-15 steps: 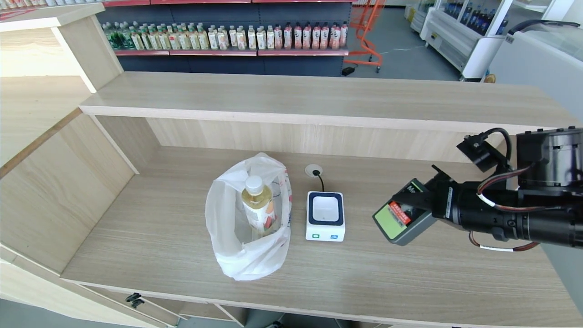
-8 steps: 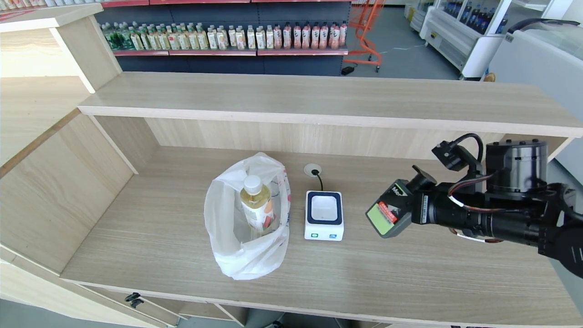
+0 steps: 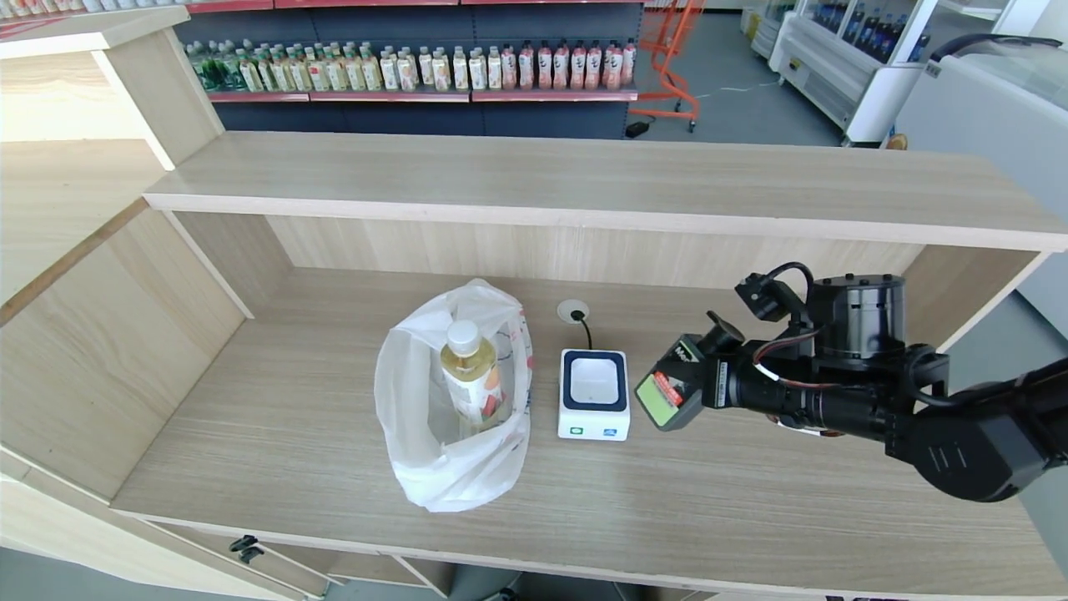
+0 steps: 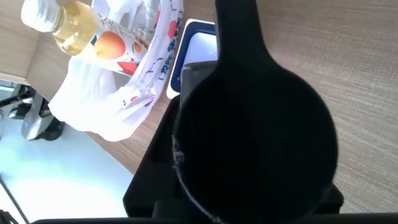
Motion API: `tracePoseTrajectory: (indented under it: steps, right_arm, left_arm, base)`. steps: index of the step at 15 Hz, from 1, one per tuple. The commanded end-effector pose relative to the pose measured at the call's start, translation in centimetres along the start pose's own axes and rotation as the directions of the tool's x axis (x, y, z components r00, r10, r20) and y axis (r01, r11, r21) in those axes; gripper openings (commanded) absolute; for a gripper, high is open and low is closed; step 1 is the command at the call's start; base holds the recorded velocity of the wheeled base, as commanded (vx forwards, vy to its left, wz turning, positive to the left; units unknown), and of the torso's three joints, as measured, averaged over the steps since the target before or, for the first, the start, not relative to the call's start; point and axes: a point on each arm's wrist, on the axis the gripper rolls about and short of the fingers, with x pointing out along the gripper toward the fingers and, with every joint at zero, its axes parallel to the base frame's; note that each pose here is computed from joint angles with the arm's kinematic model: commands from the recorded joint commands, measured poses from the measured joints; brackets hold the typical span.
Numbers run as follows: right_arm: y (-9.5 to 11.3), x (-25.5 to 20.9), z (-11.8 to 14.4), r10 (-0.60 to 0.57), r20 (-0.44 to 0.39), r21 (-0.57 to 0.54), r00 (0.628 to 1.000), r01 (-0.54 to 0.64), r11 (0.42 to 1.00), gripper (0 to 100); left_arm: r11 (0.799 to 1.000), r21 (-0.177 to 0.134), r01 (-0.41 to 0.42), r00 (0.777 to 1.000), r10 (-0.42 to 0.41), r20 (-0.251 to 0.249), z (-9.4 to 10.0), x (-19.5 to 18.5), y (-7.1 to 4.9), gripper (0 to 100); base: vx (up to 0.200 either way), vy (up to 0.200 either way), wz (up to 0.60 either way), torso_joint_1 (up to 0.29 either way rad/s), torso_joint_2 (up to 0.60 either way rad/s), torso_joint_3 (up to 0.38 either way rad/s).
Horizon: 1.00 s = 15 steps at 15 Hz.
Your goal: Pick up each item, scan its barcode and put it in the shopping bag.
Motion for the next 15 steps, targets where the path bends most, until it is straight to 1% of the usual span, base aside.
tracePoseTrajectory:
  steps: [1,4,7,8,15]
  right_arm:
    - [0.0,1.8,-0.7,0.028,-0.03,0.0,0.999,-0.028,1.0,0]
    - [0.3,3.8,-0.3,0.05,-0.019,-0.012,0.999,-0.05,0.999,0]
    - [0.0,5.6,0.2,0.055,-0.006,-0.024,0.998,-0.055,0.998,0]
    - [0.1,6.0,0.7,0.061,0.008,-0.029,0.998,-0.061,0.998,0]
    - [0.4,8.2,0.2,0.081,-0.003,-0.034,0.997,-0.081,0.996,0]
  left_arm:
    - [1.0,0.0,-0.001,1.0,0.001,-0.002,0.0,0.0,0.0,100]
    - [1.0,0.0,-0.001,1.0,0.001,0.0,0.0,0.0,0.0,100]
    - [1.0,0.0,-0.001,1.0,0.001,-0.002,0.0,0.0,0.0,100]
    - [1.0,0.0,-0.001,1.0,0.001,0.0,0.0,0.0,0.0,100]
    - [1.0,0.0,-0.001,1.0,0.001,0.0,0.0,0.0,0.0,100]
  base:
    - [0.0,0.0,0.0,0.0,0.0,0.0]
    - [0.0,0.0,0.0,0.0,0.0,0.0]
    - [0.0,0.0,0.0,0.0,0.0,0.0]
    - [0.0,0.0,0.0,0.0,0.0,0.0]
    - [0.0,0.0,0.0,0.0,0.0,0.0]
